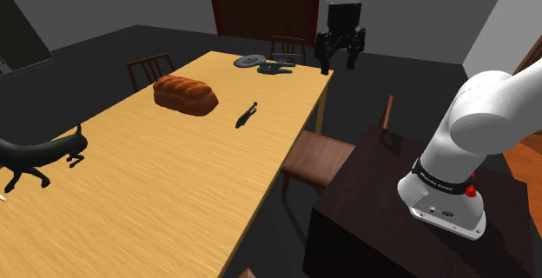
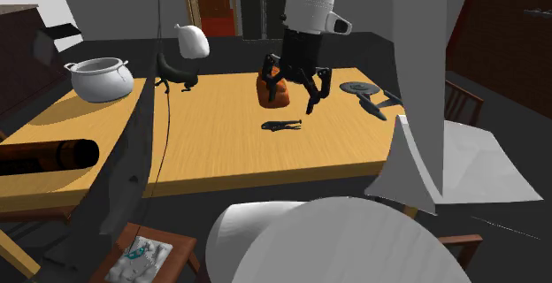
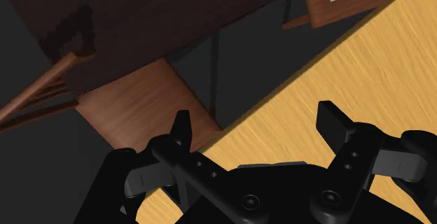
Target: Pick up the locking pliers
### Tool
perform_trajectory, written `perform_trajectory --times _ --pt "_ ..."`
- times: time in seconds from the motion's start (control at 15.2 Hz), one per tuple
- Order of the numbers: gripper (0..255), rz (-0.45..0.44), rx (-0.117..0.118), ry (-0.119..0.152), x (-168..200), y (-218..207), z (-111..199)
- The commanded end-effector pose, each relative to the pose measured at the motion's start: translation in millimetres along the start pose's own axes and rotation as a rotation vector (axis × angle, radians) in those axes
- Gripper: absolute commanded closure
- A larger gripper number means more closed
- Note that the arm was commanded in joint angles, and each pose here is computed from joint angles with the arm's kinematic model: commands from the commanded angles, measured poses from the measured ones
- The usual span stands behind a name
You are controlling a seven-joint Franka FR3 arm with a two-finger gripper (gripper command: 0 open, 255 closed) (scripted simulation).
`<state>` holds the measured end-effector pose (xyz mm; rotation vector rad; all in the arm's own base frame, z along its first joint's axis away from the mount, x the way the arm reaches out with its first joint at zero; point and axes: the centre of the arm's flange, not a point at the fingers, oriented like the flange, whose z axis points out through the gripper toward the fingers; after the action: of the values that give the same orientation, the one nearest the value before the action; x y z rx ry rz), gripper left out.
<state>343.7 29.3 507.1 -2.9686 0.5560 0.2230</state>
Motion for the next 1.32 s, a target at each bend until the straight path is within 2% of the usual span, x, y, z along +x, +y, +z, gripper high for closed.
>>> perform_trajectory --times 0.0,0.66,1.25 --pt "0 0.059 0.006 0.004 14.9 -18.7 13.9" --pt "0 0.339 0.031 0.016 102.3 -87.8 77.2" --pt "0 0.592 0.054 0.027 195.4 -128.3 131.9"
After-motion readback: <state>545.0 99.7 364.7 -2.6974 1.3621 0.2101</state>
